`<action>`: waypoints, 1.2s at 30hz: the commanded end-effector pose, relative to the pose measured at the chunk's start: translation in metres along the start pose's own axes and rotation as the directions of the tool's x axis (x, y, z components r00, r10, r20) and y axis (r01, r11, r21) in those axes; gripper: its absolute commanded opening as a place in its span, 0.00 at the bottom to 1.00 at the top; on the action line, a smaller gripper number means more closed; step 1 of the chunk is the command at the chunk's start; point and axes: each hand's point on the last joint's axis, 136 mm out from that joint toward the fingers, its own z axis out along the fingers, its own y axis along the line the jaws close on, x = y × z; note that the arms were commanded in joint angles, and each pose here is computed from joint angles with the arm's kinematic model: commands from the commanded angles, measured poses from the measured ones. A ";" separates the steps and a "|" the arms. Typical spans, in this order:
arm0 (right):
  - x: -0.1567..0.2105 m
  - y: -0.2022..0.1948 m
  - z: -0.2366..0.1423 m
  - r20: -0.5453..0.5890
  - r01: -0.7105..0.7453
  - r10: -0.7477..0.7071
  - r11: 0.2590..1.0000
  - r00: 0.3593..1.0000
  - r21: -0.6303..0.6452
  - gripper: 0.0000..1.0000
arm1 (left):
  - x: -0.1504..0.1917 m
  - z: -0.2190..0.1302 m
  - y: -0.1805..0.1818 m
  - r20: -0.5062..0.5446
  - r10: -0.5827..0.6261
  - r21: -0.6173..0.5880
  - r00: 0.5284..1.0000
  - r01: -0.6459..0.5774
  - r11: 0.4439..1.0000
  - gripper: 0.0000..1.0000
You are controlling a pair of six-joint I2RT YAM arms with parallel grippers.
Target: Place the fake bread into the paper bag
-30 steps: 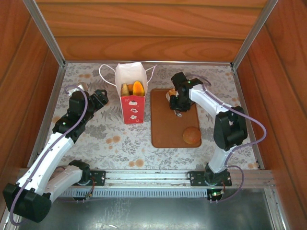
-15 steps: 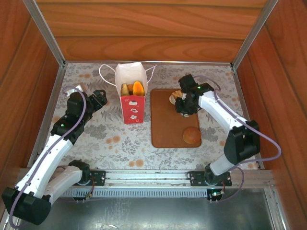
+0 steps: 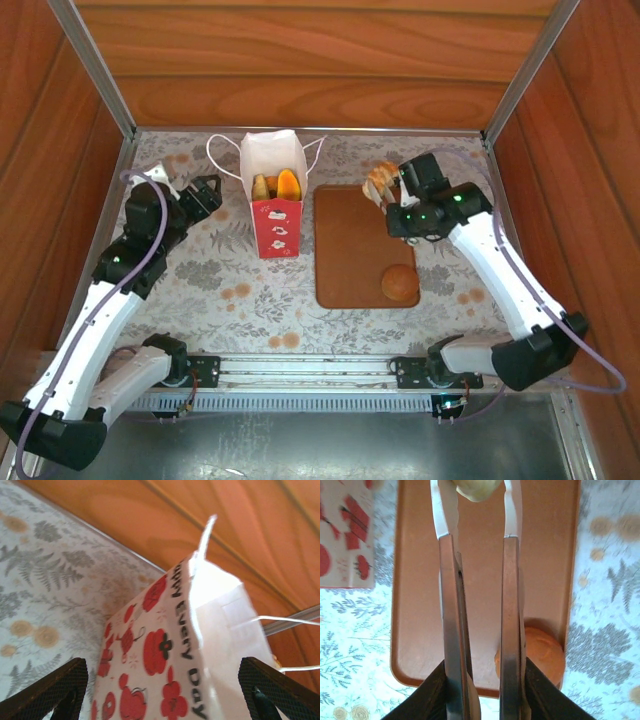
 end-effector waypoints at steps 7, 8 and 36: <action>-0.048 0.023 -0.085 0.269 0.217 -0.220 0.975 0.938 0.042 0.17 | 0.021 0.019 -0.026 -0.154 -0.018 0.081 0.988 0.031 0.996 0.83; -0.052 0.027 -0.091 0.287 0.232 -0.237 0.971 0.928 0.050 0.17 | 0.023 0.021 -0.027 -0.166 -0.024 0.081 0.986 0.038 0.996 0.82; -0.047 0.178 -0.069 0.238 0.521 -0.481 0.839 0.844 -0.155 0.19 | 0.052 0.068 -0.021 -0.238 -0.102 0.045 0.966 0.116 0.992 0.43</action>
